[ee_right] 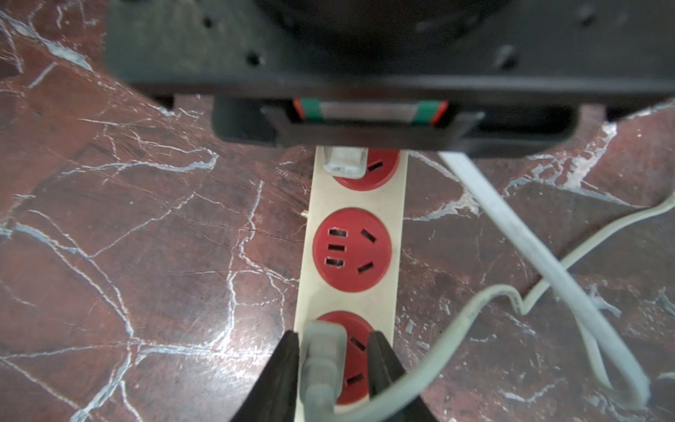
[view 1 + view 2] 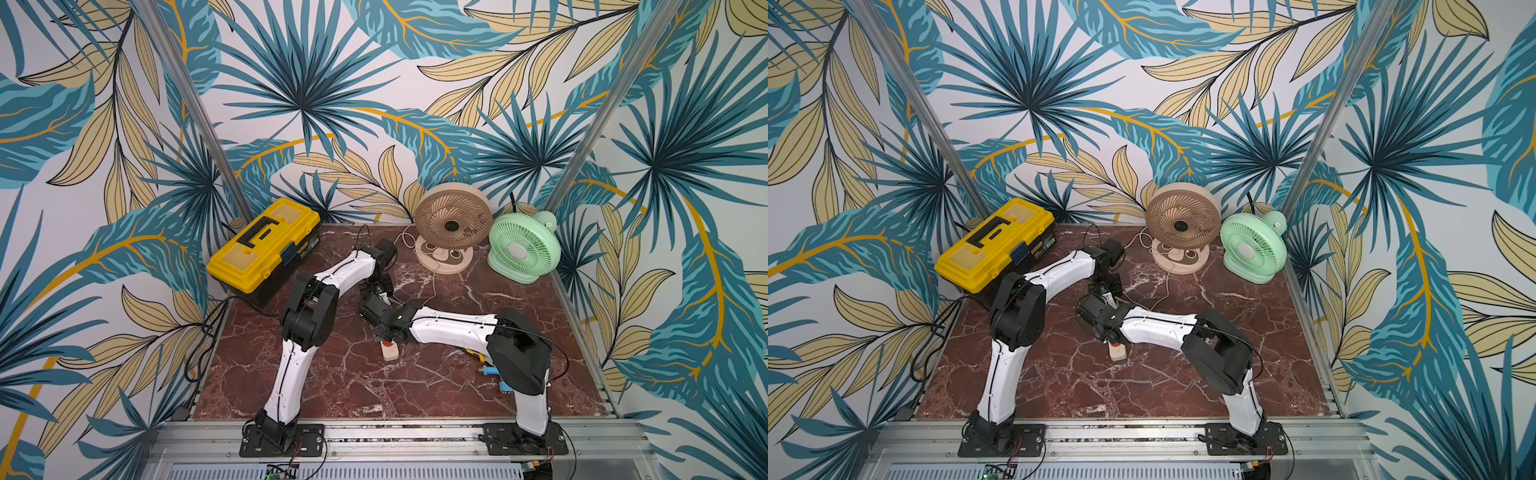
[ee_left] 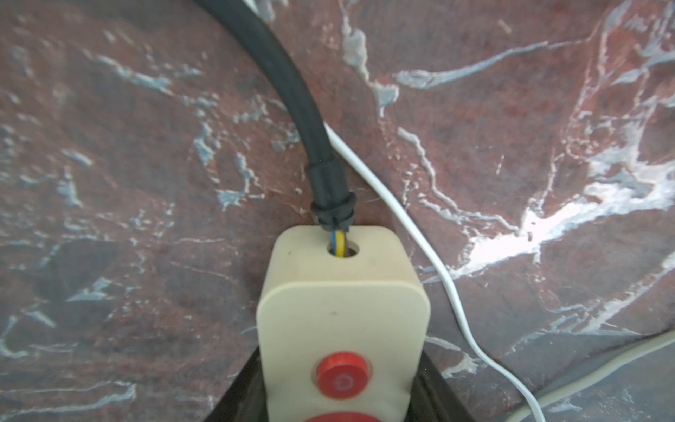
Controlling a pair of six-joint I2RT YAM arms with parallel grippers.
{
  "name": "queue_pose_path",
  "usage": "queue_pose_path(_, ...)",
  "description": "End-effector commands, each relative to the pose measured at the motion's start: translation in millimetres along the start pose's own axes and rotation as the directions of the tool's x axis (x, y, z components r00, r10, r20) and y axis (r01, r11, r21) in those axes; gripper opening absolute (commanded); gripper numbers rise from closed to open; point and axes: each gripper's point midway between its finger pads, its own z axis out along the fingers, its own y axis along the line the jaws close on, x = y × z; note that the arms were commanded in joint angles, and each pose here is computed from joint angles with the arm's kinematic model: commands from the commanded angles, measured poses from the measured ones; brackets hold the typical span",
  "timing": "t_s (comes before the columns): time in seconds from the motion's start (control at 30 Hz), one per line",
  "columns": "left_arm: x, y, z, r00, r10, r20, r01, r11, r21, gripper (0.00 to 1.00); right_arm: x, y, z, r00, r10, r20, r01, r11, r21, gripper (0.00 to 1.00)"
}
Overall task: Unplug the desk fan from the power strip
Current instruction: Remove the plug from the socket.
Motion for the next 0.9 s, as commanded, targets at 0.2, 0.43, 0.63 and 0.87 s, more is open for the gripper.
queue_pose_path(0.2,15.1,26.3,44.3,0.997,-0.011,-0.073,0.003,0.994,-0.111,0.00,8.4,-3.3,11.0,0.997,-0.017,-0.070,0.016,1.000,-0.007,0.22)
queue_pose_path(0.43,14.0,26.8,44.4,0.997,-0.005,-0.077,-0.005,0.992,-0.124,0.00,8.5,-5.8,10.6,0.999,-0.025,-0.044,0.024,0.999,-0.031,0.06)
queue_pose_path(0.63,12.1,28.2,45.9,0.997,-0.003,-0.077,-0.007,0.992,-0.129,0.00,15.0,-13.2,14.1,0.999,-0.035,-0.032,0.034,0.999,-0.036,0.00)
queue_pose_path(0.87,7.9,32.6,47.9,0.996,-0.007,-0.093,-0.004,0.993,-0.116,0.00,26.8,-21.2,23.9,0.997,-0.079,0.006,0.080,0.996,-0.035,0.00)
